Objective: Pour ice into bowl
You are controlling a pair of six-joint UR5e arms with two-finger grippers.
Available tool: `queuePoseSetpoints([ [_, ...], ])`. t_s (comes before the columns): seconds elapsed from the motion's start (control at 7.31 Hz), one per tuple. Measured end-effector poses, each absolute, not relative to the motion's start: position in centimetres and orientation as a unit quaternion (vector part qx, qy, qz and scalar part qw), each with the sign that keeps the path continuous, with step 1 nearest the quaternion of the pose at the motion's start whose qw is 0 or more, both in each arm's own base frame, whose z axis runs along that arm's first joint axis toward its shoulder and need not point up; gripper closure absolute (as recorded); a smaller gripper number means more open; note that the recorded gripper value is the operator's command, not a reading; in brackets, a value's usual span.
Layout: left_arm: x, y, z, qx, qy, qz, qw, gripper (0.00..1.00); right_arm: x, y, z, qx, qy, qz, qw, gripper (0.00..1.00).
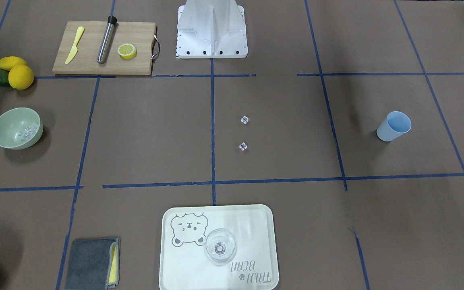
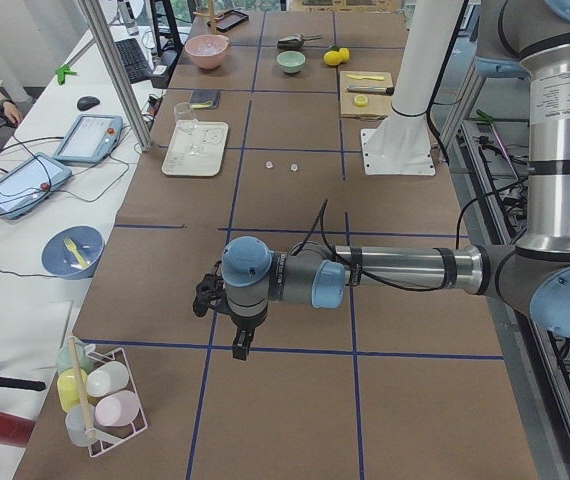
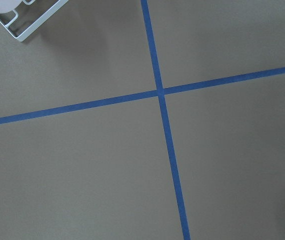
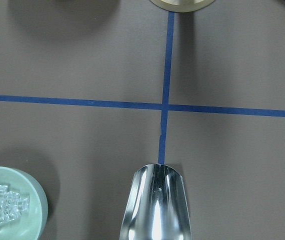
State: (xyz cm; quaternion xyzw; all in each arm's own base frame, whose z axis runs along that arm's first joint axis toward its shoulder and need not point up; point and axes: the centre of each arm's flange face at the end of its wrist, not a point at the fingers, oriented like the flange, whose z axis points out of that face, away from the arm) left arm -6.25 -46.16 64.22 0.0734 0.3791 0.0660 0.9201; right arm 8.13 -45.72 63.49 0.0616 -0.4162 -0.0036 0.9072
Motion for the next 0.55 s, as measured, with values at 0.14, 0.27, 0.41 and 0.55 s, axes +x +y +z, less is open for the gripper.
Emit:
queuePoseSetpoints([
  [0.14, -6.24, -46.15, 64.27, 0.072, 0.38, 0.065, 0.92, 0.0, 8.13, -45.71, 63.51, 0.061, -0.416, -0.004, 0.907, 0.0],
  [0.27, -6.23, -46.14, 64.33, 0.071, 0.38, 0.064, 0.92, 0.0, 8.13, -45.7, 63.51, 0.061, -0.416, -0.003, 0.907, 0.0],
  [0.41, -6.23, -46.13, 64.41, 0.07, 0.38, 0.063, 0.92, 0.0, 8.13, -45.7, 63.51, 0.061, -0.417, -0.003, 0.907, 0.0],
  [0.55, -6.24, -46.12, 64.46, 0.07, 0.38, 0.063, 0.92, 0.0, 8.14, -45.7, 63.51, 0.061, -0.417, -0.003, 0.907, 0.0],
])
